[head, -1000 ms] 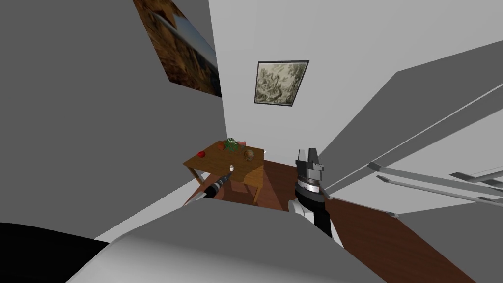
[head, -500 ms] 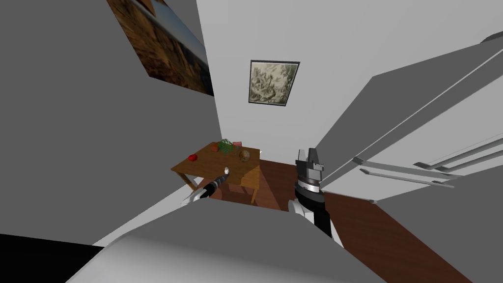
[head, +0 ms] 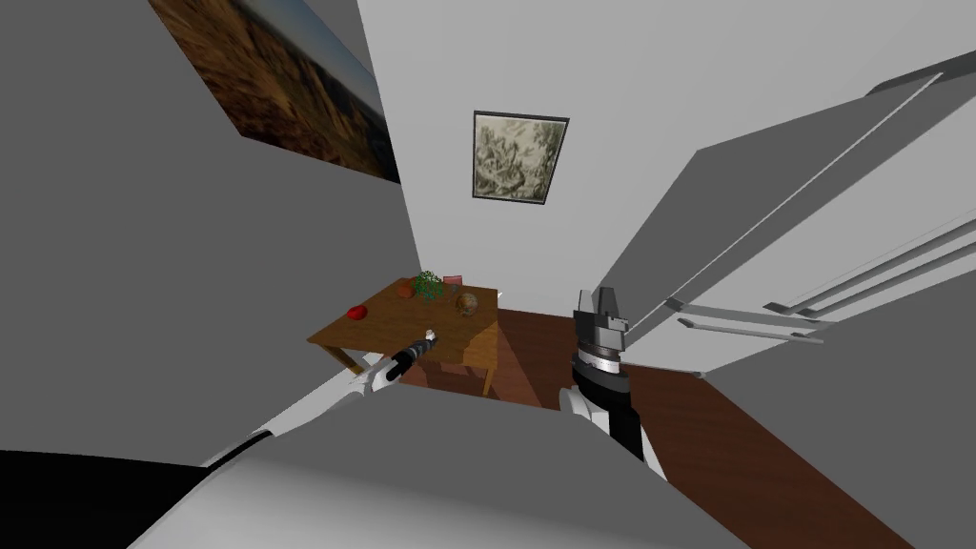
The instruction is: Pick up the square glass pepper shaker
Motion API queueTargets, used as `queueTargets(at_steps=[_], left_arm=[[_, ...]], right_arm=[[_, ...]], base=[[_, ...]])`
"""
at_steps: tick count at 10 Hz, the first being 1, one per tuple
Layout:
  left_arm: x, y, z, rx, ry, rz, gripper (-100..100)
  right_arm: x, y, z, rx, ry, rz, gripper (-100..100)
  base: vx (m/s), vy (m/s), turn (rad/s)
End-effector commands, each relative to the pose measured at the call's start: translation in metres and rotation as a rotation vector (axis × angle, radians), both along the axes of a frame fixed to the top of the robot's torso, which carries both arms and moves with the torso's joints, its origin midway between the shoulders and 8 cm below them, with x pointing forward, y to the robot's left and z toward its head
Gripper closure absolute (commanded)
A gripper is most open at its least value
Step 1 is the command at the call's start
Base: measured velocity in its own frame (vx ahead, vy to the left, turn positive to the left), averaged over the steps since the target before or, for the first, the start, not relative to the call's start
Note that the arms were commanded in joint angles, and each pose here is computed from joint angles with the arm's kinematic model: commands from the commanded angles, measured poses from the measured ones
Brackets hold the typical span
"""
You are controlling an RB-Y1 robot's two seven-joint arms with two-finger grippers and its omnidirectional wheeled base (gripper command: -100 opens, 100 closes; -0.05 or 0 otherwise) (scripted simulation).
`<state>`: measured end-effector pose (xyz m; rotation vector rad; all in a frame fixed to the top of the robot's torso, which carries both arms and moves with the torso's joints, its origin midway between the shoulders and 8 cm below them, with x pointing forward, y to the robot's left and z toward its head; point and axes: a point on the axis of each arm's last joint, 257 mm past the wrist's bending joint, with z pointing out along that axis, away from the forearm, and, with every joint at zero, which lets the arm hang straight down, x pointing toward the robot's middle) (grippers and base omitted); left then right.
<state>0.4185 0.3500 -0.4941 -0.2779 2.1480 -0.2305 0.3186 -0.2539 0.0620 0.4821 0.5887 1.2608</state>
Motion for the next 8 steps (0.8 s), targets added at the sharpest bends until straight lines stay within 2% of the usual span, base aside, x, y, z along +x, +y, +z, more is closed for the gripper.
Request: queueTargets(at_steps=[1,3,4,5,6,8], left_arm=[[0.004,0.009,-0.002,0.037,0.011,-0.001,-100],[0.007,0.031,-0.005,0.113,0.034,-0.007,-100],[0.006,0.025,-0.004,0.091,0.027,-0.006,-100],[0.006,0.026,-0.005,0.096,0.029,-0.006,0],[0.012,0.023,-0.006,0.098,0.024,0.013,-100],[0.018,0.020,-0.007,0.099,0.021,0.030,-100]], right_arm=[[0.000,0.000,0.000,0.000,0.000,0.000,0],[0.000,0.000,0.000,0.000,0.000,0.000,0],[0.000,0.000,0.000,0.000,0.000,0.000,0],[0.000,0.000,0.000,0.000,0.000,0.000,0],[0.000,0.000,0.000,0.000,0.000,0.000,0],[0.000,0.000,0.000,0.000,0.000,0.000,0]], base=[[0.033,-0.015,-0.052],[0.028,-0.013,-0.088],[0.013,-0.004,-0.015],[0.000,0.000,0.000],[-0.011,0.044,-0.112],[-0.040,0.076,-0.105]])
